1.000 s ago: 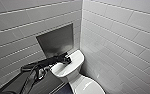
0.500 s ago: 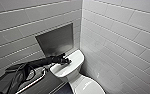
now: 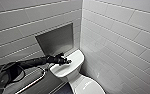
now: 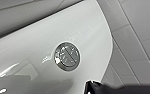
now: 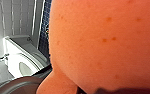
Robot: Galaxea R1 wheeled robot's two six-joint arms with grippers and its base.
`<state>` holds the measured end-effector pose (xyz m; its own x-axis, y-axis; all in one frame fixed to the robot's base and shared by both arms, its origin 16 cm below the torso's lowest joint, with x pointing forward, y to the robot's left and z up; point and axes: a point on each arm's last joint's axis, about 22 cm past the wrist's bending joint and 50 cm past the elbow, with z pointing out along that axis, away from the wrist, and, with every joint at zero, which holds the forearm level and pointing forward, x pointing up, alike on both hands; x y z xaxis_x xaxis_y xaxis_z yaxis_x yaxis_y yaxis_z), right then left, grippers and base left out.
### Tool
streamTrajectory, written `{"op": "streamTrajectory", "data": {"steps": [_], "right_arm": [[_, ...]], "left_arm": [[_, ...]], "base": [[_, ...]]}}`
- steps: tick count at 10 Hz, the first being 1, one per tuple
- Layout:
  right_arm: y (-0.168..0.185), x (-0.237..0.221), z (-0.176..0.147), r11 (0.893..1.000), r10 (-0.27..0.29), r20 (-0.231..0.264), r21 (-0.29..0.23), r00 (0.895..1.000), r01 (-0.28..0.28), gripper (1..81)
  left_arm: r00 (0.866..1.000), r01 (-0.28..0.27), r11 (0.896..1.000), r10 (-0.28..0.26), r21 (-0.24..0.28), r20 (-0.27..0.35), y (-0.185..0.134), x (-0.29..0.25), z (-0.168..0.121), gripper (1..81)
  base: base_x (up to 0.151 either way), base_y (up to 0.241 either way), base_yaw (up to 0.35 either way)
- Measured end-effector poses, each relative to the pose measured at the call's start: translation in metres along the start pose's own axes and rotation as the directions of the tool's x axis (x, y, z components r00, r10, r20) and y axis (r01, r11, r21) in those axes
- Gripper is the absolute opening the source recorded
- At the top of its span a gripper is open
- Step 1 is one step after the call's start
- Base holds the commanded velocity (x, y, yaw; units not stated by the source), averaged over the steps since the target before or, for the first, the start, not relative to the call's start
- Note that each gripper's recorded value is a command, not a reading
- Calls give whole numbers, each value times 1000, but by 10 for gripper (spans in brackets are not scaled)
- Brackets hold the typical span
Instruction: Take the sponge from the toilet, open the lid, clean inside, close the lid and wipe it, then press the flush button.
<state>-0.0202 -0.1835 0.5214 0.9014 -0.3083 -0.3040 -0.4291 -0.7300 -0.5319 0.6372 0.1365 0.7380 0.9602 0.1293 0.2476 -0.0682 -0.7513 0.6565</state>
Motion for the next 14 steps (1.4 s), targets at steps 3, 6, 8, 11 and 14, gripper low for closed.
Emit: {"op": "streamTrajectory", "data": {"steps": [3,6,8,11,14], "right_arm": [[6,0,5,1000,-2,1,-15,1000,2,10],[14,1,12,999,-5,-3,-36,1000,5,10],[14,0,12,999,-6,-2,-36,1000,6,10],[9,8,11,999,-35,-28,-27,999,34,10],[-4,25,11,997,-77,-81,-8,994,77,10]], "left_arm": [[995,-59,995,65,-76,77,30,-40,-30,10],[984,-48,995,62,-88,166,9,-113,-72,10],[966,29,999,-21,-27,256,-43,-194,-98,10],[945,83,996,-74,-17,319,-57,-292,-120,10],[939,111,994,-103,-4,329,-69,-387,-141,10]], "base": [[0,0,0],[0,0,0],[0,0,0],[0,0,0],[0,0,0]]}}
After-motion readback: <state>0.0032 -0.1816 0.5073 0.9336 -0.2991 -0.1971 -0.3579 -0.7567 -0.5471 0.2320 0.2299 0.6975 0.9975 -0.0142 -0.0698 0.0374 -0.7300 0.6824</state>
